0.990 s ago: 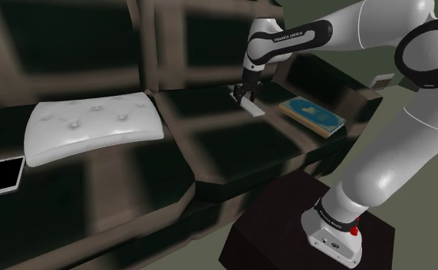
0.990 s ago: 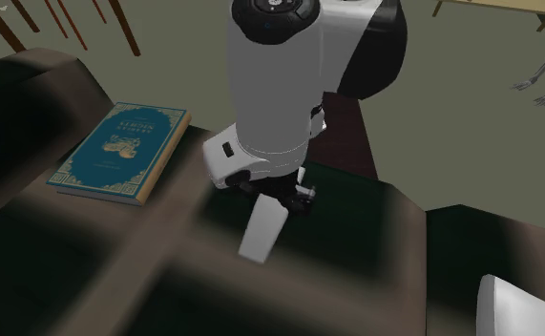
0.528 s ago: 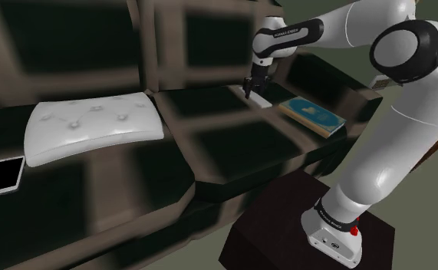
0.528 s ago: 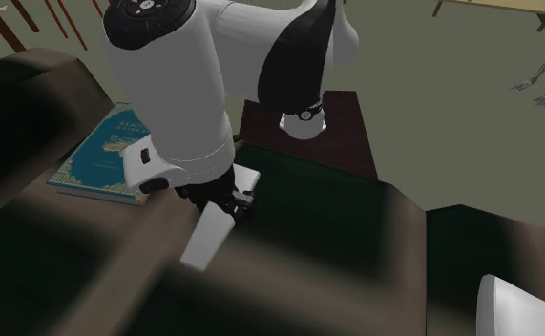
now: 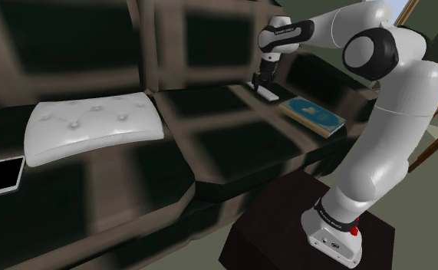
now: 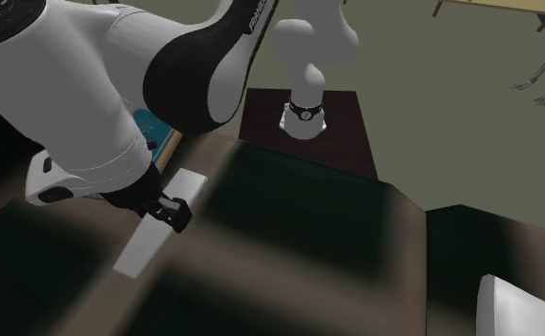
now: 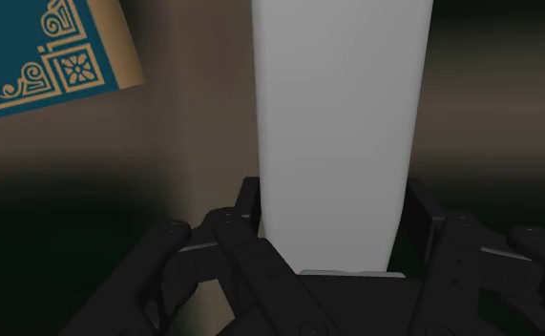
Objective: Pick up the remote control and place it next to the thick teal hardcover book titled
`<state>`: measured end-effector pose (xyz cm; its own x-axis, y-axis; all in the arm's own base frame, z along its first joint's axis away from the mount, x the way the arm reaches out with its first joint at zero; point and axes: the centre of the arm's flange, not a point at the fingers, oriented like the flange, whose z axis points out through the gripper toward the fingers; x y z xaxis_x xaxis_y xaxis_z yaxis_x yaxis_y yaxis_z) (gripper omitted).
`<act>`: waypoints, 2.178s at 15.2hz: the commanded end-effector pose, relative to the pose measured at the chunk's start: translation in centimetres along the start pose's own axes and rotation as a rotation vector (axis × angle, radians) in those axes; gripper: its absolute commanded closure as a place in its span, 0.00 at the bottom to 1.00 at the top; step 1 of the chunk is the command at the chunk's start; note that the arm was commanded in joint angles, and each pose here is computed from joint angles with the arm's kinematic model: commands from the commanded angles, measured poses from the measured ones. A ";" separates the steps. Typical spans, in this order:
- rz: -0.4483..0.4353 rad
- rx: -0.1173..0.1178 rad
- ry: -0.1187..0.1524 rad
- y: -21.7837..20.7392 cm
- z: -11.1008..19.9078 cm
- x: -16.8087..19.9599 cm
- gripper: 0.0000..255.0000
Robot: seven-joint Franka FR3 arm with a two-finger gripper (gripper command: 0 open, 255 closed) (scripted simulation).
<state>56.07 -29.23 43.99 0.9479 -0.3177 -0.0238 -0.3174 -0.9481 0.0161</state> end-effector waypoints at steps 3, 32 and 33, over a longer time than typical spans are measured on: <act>-0.002 0.000 0.001 4.6 -0.3 2.6 1.00; -0.002 0.000 0.001 6.3 9.7 3.8 0.00; -0.002 0.000 0.001 6.3 9.7 3.8 0.00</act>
<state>57.42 -36.48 34.32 0.9484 -0.3163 -0.0232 -0.3159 -0.9486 0.0164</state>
